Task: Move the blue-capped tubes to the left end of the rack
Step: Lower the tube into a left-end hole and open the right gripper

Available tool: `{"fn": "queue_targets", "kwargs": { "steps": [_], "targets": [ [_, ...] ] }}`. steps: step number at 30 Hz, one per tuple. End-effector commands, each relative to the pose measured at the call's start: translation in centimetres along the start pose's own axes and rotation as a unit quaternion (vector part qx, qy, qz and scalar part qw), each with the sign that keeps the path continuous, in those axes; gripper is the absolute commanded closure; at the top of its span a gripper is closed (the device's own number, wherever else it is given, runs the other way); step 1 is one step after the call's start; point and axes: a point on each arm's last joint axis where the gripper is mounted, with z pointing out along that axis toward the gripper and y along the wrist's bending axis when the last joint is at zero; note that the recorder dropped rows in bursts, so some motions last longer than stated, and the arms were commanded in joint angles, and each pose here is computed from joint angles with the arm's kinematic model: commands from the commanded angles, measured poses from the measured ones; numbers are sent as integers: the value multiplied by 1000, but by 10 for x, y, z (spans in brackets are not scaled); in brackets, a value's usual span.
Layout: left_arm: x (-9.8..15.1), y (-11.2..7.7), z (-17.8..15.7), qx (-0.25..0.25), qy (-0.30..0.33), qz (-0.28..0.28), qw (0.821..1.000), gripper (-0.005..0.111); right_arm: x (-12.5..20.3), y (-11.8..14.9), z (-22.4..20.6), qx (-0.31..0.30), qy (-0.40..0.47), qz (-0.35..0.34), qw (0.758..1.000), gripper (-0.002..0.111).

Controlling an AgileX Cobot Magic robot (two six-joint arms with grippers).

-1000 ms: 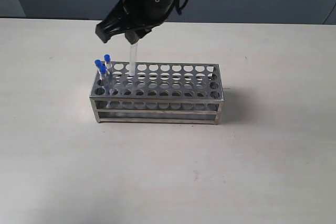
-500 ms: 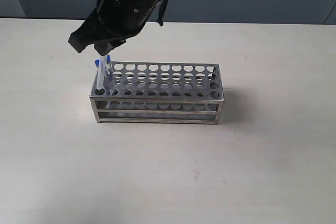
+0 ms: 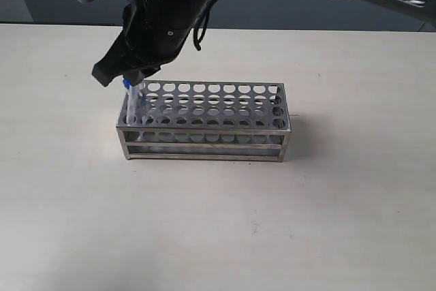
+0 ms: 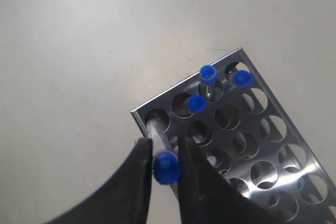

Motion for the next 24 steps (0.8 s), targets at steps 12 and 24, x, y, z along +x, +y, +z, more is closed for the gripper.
{"fn": "queue_targets", "kwargs": {
  "steps": [12,24],
  "targets": [
    [-2,0,-1,2,-8,1,1000,106,-3,-4,25,-4,-23,-20,1000,109],
    [-2,0,-1,2,-8,1,1000,106,3,5,55,-27,-7,-27,999,109]
  ]
}}
